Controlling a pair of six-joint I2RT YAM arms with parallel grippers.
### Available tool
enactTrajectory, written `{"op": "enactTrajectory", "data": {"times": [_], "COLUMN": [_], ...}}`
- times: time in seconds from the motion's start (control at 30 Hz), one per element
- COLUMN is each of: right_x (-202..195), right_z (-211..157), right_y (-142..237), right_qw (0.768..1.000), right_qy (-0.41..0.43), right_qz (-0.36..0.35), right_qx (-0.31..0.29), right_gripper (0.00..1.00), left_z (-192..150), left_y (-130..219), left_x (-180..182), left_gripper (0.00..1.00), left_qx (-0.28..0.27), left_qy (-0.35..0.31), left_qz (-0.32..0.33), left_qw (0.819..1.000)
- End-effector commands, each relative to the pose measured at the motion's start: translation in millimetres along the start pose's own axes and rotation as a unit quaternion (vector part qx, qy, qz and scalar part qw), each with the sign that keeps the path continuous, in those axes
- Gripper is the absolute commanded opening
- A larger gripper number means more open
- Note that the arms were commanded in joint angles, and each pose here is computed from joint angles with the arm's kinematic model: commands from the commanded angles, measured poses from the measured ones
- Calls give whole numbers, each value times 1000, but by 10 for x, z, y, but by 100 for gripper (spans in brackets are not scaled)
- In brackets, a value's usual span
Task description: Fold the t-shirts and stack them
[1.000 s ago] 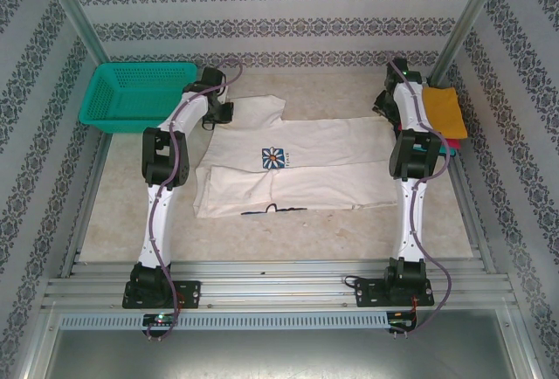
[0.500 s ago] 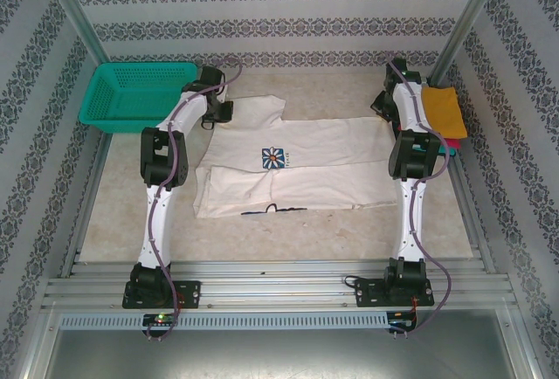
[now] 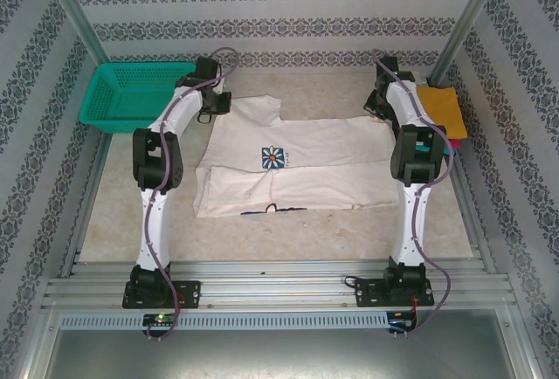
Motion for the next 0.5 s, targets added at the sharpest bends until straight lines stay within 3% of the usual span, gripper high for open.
{"op": "enactTrajectory", "data": {"times": [0.0,0.47], "right_x": [-39,-375], "right_z": [132,-92], "right_y": [304,592], "right_qw": [998,996], "right_qy": [1,-2], "right_qz": [15,65], "right_qx": [-57,-58], "right_gripper": [0,0], "left_z": [157,-235], "left_y": [347,879], "left_x": [-2,-36], "left_gripper": [0,0], "left_qx": [-50,-74], "left_qy": [6,25], "left_qz": [-5,0], "left_qw": [999,997]}}
Point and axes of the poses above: each hand's point on the last joint's axis, 136 mm out from that joint toward the fingers, its own y axis back along the fingers, its own x axis along the line the jaws close on, z = x × y, the point moved 9 cm from there along y, back along the fingers, and after that the axes turned 5 degrees about -y, right-handed, at the moved point
